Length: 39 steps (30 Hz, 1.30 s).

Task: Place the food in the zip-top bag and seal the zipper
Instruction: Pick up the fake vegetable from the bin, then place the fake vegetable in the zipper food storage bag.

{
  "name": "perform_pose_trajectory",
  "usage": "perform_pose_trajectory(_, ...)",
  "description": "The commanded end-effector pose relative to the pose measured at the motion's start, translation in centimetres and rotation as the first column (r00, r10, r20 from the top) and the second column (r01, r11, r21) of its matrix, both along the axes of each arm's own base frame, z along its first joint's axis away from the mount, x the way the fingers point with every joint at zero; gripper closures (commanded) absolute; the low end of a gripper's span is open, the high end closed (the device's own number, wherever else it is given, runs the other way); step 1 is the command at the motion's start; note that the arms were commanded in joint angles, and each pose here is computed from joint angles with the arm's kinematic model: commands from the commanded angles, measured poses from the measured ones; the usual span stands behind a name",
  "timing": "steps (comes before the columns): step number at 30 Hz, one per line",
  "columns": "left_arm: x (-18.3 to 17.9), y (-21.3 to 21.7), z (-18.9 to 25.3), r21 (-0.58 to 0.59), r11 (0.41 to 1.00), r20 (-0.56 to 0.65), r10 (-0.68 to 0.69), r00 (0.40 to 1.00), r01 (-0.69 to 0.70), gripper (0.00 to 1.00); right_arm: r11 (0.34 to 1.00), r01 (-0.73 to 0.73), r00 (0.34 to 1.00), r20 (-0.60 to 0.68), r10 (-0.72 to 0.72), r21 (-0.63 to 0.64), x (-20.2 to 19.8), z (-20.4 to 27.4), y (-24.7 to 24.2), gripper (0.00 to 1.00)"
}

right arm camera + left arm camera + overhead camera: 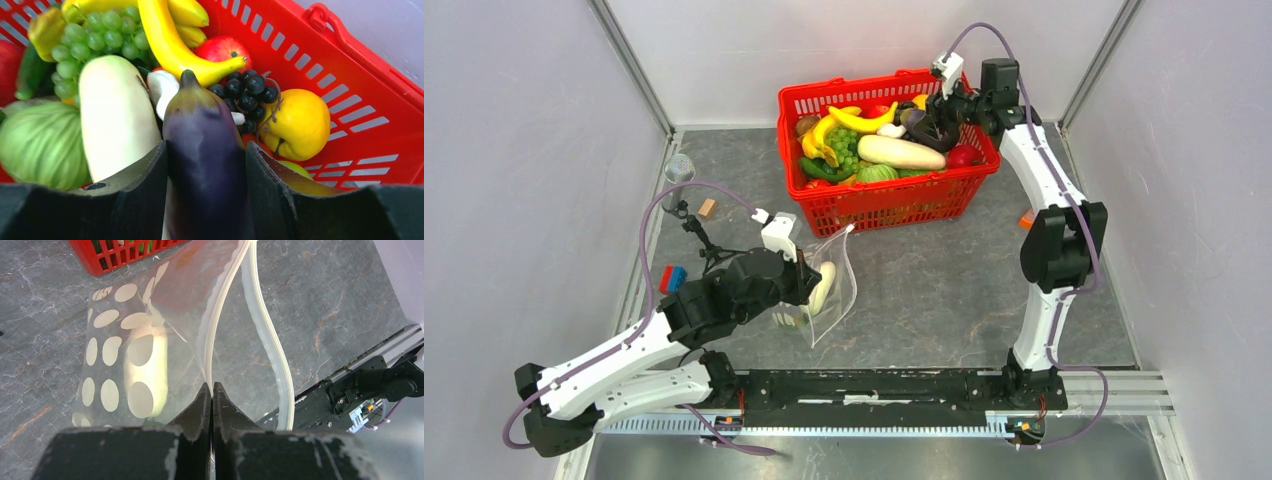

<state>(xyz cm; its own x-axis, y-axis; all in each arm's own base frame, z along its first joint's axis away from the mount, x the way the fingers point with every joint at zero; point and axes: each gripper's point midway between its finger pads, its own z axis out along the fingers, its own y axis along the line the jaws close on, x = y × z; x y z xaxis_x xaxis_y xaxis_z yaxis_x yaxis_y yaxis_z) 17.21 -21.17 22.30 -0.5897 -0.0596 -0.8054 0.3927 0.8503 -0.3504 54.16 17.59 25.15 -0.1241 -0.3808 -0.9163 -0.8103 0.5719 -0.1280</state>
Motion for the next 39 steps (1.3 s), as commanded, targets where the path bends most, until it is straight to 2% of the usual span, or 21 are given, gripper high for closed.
perform_pose_trajectory(1, 0.3, -0.3, 1.7, -0.039, 0.999, 0.042, -0.010, 0.999, 0.011, 0.98, 0.978, -0.006, 0.986, 0.166, -0.029, 0.207, -2.2, 10.5, 1.0, 0.79)
perform_pose_trajectory(5, 0.0, -0.3, 1.6, -0.056, 0.998, 0.039, -0.015, 0.999, 0.017, 0.98, 0.957, -0.040, 0.977, 0.214, -0.024, 0.287, -4.9, 14.1, 1.3, 0.80)
perform_pose_trajectory(9, -0.2, 0.0, 1.8, -0.074, 0.997, 0.041, -0.010, 0.999, 0.013, 0.98, 0.930, -0.035, 0.987, 0.160, -0.026, 0.366, -7.6, 14.5, 1.5, 0.84)
perform_pose_trajectory(11, -0.2, 0.1, 1.9, -0.082, 0.997, 0.043, -0.007, 0.999, 0.011, 0.98, 0.902, -0.057, 0.989, 0.148, -0.008, 0.429, -10.2, 15.2, 2.1, 0.86)
perform_pose_trajectory(15, -0.3, 0.3, 1.9, -0.092, 0.996, 0.039, 0.005, 0.999, -0.001, 0.98, 0.835, -0.190, 0.975, 0.202, 0.096, 0.517, -18.0, 17.0, 5.2, 0.83)
perform_pose_trajectory(20, -0.4, 0.2, 2.4, -0.109, 0.994, 0.038, 0.001, 0.999, 0.003, 0.98, 0.781, -0.332, 0.937, 0.281, 0.208, 0.529, -27.6, 15.7, 8.8, 0.83)
perform_pose_trajectory(24, -1.3, -0.5, 2.9, -0.120, 0.990, 0.032, -0.073, 0.997, 0.076, 0.98, 0.661, -0.527, 0.849, 0.368, 0.379, 0.534, -35.9, 14.6, 10.3, 0.82)
perform_pose_trajectory(26, -2.1, -1.0, 3.3, -0.122, 0.984, 0.032, -0.130, 0.991, 0.133, 0.98, 0.631, -0.584, 0.811, 0.399, 0.428, 0.510, -38.6, 13.7, 10.8, 0.82)
perform_pose_trajectory(30, -3.4, -1.0, 3.2, -0.112, 0.975, -0.001, -0.194, 0.981, 0.193, 0.98, 0.639, -0.613, 0.789, 0.389, 0.475, 0.465, -40.5, 12.6, 12.0, 0.82)
perform_pose_trajectory(35, -3.8, -0.9, 4.1, -0.112, 0.969, 0.014, -0.220, 0.975, 0.221, 0.98, 0.604, -0.698, 0.716, 0.398, 0.573, 0.385, -42.9, 11.1, 15.0, 0.81)
perform_pose_trajectory(39, -3.8, -0.7, 4.4, -0.065, 0.969, 0.010, -0.239, 0.971, 0.239, 0.98, 0.576, -0.760, 0.649, 0.393, 0.651, 0.302, -43.7, 10.4, 18.2, 0.81)
